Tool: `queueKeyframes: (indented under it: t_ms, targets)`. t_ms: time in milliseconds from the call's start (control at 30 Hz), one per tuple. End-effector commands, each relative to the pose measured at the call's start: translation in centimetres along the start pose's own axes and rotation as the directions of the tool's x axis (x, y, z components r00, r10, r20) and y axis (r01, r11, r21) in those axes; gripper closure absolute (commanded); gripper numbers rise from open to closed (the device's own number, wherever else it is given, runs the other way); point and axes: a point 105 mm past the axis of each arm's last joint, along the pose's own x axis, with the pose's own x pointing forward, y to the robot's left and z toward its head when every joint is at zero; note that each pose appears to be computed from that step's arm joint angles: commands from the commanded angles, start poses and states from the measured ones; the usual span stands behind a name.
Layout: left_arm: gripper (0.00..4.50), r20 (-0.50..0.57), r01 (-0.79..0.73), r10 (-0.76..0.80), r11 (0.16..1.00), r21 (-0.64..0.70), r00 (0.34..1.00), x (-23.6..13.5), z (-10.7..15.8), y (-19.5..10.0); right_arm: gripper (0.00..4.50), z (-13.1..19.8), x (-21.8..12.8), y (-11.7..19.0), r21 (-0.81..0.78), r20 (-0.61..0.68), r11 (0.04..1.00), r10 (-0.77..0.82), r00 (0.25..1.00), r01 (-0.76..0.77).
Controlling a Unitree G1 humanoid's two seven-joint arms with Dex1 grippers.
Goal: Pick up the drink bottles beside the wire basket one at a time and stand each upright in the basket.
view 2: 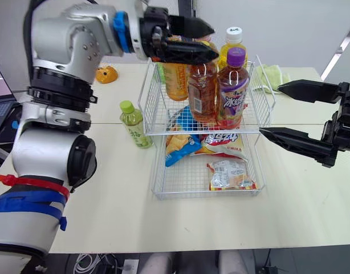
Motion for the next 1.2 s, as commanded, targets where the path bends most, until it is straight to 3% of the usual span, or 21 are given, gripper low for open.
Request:
queueKeyframes:
  t_ms: [33, 167, 400, 533, 667, 833, 1067, 1200]
  targets:
    - [0.04, 0.061, 0.039, -0.045, 0.995, 0.086, 0.997, -2.5, 3.7, -2.0, 0.0, 1.0, -0.4, 0.2, -0.046, 0.019, 0.999, -0.019, 1.0, 0.02]
    - [0.04, 0.1, 0.013, -0.02, 0.997, 0.074, 0.995, -6.0, 4.6, -3.5, 0.0, 0.9, -0.4, 0.3, -0.048, 0.015, 0.999, -0.019, 1.0, 0.02]
    - [0.04, 0.04, -0.286, 0.284, 0.957, 0.041, 0.958, -11.4, 2.4, -2.4, 0.0, 0.3, 0.7, 1.4, -0.081, -0.017, 0.995, 0.06, 0.998, -0.062]
    - [0.04, -0.021, -0.535, 0.537, 0.842, 0.068, 0.843, -16.2, -0.5, -1.6, 0.0, 0.1, 2.6, 3.0, -0.104, -0.014, 0.979, 0.173, 0.985, -0.173]
    - [0.04, -0.105, -0.624, 0.636, 0.771, 0.128, 0.765, -18.6, -3.7, -1.9, 0.0, 0.2, 3.7, 3.0, -0.076, 0.019, 0.978, 0.198, 0.98, -0.196]
    - [0.04, -0.157, -0.74, 0.745, 0.665, 0.103, 0.648, -22.5, -7.5, -2.0, 0.0, -0.1, 4.7, 2.9, -0.05, 0.029, 0.976, 0.216, 0.976, -0.214]
    - [0.04, -0.204, -0.755, 0.744, 0.655, 0.028, 0.637, -21.9, -12.7, -3.2, 0.0, -0.2, 5.0, 3.2, -0.059, 0.03, 0.976, 0.212, 0.977, -0.21]
    - [0.04, -0.161, -0.771, 0.763, 0.636, 0.017, 0.626, -20.4, -13.5, -3.0, 0.0, -0.4, 5.1, 3.5, -0.067, 0.017, 0.976, 0.21, 0.977, -0.209]
